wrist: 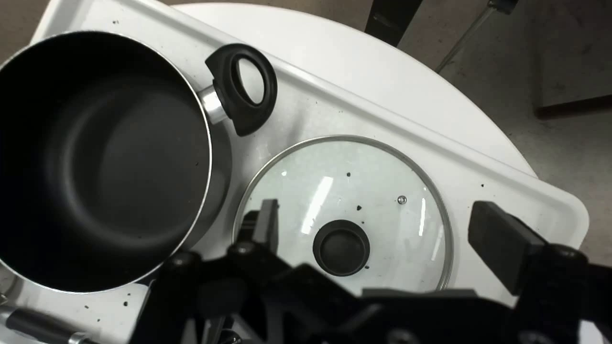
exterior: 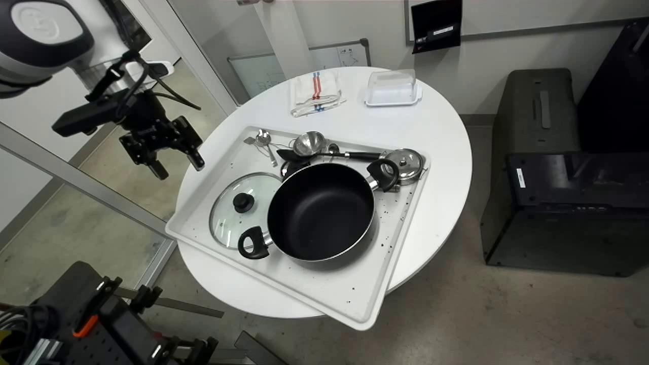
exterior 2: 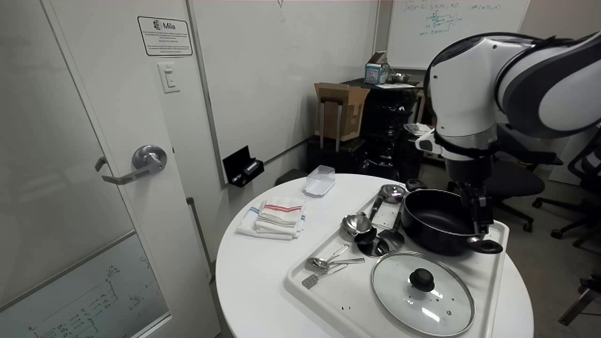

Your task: Put the glass lid on the black pot.

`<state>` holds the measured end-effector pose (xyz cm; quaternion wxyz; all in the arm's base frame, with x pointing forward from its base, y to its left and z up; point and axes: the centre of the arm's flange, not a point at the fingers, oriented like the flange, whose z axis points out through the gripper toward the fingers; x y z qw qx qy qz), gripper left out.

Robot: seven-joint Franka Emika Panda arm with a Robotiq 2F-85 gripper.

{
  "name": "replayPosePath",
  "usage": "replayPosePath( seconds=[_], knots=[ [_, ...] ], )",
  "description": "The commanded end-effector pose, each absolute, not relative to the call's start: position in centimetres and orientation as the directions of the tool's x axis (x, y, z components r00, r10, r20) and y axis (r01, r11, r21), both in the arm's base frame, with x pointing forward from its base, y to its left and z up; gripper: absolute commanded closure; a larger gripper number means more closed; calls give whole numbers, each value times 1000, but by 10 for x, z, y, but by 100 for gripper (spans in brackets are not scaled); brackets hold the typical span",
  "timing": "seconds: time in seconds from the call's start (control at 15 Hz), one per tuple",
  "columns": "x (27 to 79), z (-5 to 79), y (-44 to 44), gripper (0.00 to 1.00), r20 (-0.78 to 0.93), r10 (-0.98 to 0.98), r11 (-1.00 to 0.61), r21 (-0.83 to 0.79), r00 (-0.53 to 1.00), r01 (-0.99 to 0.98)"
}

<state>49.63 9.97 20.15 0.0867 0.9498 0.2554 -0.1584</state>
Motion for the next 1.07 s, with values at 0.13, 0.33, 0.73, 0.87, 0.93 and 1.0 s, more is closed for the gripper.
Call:
replayPosePath(
  seconds=[0.13, 0.33, 0.73, 0.87, 0.93, 1.0],
  knots=[
    [530, 147, 108, 0, -363, 534, -803, 63, 763, 592],
    [538, 118, 110, 0, -378, 557, -783, 57, 740, 619],
    [559, 70, 112, 0, -384, 580, -765, 48, 719, 643],
    [566, 56, 114, 0, -386, 582, -763, 46, 716, 645],
    [569, 49, 115, 0, -388, 585, -760, 43, 712, 649],
    [571, 43, 115, 0, -392, 588, -758, 40, 707, 652]
  ],
)
